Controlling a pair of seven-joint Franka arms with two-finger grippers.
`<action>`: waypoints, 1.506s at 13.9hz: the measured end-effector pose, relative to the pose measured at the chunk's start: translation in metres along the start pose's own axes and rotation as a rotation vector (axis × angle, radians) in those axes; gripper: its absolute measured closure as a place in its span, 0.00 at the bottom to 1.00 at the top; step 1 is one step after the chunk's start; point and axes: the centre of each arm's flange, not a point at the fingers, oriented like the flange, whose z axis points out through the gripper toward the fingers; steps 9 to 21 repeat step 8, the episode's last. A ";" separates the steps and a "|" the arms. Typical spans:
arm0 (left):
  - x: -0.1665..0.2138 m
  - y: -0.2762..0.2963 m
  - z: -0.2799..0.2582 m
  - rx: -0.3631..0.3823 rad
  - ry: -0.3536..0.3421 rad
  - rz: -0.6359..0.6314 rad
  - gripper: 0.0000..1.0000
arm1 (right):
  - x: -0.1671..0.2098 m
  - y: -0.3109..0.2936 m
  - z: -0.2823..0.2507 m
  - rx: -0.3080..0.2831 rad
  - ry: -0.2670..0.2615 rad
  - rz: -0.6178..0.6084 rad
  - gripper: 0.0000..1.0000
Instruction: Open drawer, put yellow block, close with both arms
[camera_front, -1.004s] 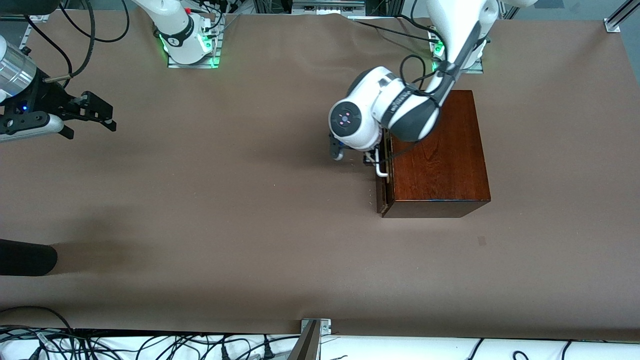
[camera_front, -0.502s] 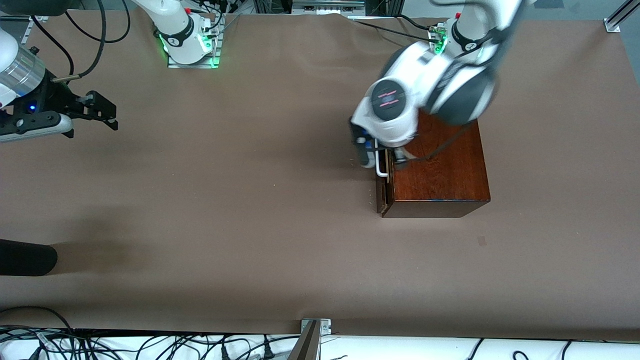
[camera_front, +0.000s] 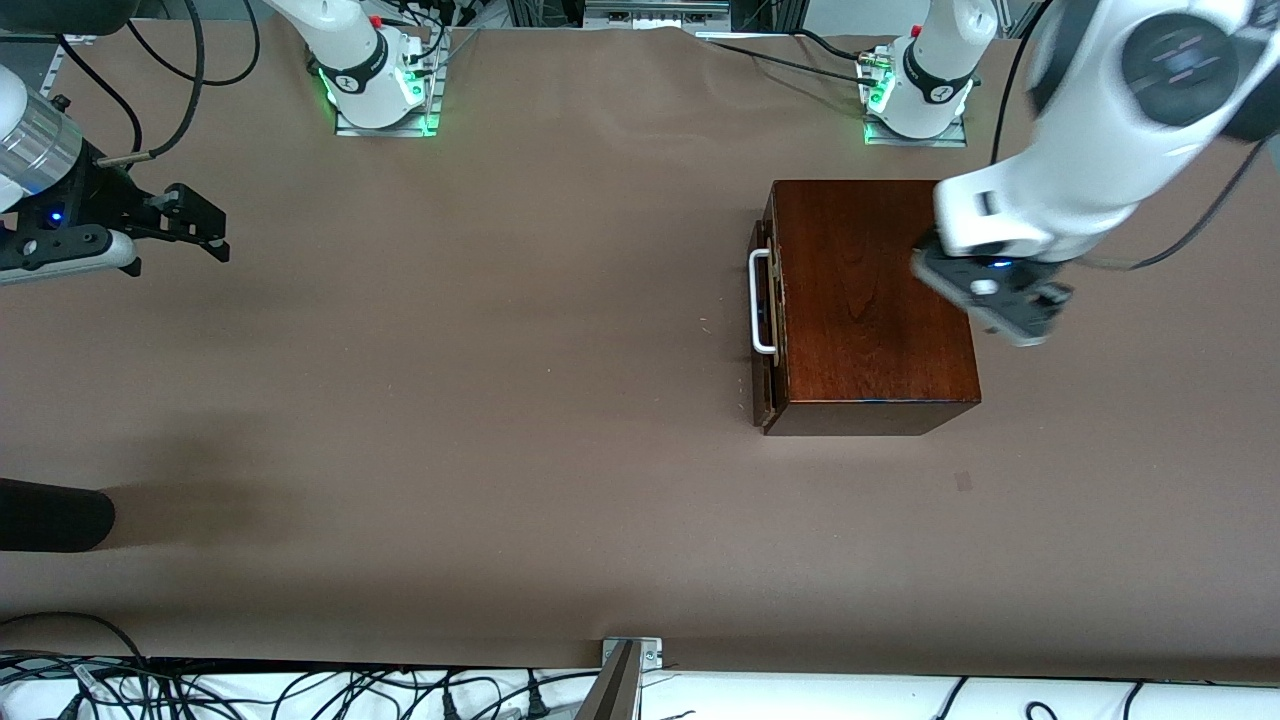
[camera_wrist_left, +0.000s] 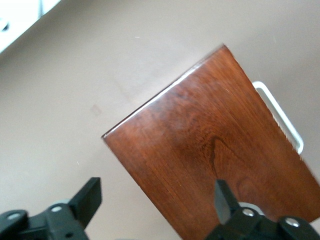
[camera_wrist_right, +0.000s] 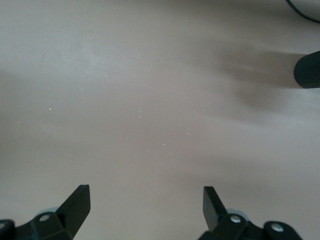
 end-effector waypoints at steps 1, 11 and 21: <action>-0.015 -0.012 -0.003 -0.014 0.019 -0.117 0.00 | 0.000 0.000 0.000 0.000 0.000 0.000 0.00; -0.064 -0.084 0.002 -0.030 0.020 -0.422 0.00 | -0.001 0.003 0.000 0.000 -0.002 0.006 0.00; -0.064 -0.084 0.002 -0.030 0.020 -0.422 0.00 | -0.001 0.003 0.000 0.000 -0.002 0.006 0.00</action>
